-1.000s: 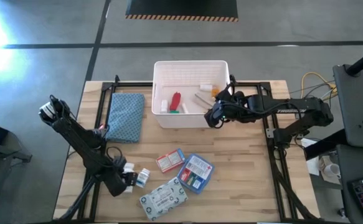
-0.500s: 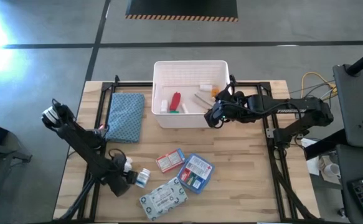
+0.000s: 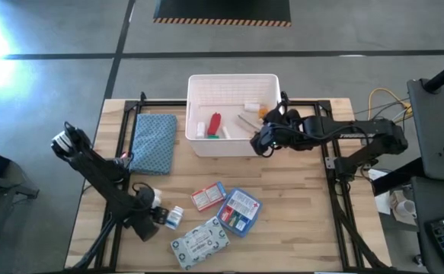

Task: Pick & place medical supplies in basket/bin
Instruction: Put the white medicine bottle into the white bin

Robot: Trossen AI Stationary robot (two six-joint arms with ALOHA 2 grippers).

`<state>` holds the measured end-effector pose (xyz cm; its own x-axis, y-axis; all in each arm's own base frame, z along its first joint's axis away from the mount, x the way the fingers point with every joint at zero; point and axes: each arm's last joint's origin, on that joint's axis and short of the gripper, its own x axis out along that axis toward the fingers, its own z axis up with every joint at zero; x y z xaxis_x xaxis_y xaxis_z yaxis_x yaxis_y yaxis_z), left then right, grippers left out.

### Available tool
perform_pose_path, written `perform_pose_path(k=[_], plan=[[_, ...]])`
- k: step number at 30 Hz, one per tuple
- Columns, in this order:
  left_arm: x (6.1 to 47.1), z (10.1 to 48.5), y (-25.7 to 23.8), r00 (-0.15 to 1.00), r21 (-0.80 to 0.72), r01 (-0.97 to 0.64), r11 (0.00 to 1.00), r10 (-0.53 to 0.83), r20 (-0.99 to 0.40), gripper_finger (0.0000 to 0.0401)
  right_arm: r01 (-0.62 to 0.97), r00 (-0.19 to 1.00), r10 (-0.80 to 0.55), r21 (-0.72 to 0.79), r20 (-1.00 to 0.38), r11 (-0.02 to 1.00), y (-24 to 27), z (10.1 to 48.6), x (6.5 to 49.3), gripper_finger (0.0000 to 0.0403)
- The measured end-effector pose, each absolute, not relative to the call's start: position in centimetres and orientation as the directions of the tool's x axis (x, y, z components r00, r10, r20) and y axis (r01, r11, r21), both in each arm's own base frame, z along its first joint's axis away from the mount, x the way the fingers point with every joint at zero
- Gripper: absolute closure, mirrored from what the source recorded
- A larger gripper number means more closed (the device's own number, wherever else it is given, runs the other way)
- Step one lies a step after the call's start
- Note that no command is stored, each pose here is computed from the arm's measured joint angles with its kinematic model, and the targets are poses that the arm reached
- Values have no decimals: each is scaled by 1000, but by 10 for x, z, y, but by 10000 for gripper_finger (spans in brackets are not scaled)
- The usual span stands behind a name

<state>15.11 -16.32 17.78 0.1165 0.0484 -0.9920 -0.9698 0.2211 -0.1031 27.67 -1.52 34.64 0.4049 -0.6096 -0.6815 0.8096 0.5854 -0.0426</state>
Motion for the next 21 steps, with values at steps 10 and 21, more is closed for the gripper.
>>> perform_pose_path(k=[10,21], plan=[[175,309,-160,653,-415,-733,539,385,-653,153,762,452,-621,-84,-640,642,-16,367,262,55],[232,404,-53,624,1,-706,709,622,-474,152,731,562,-599,3,-571,683,-4,398,224,55]])
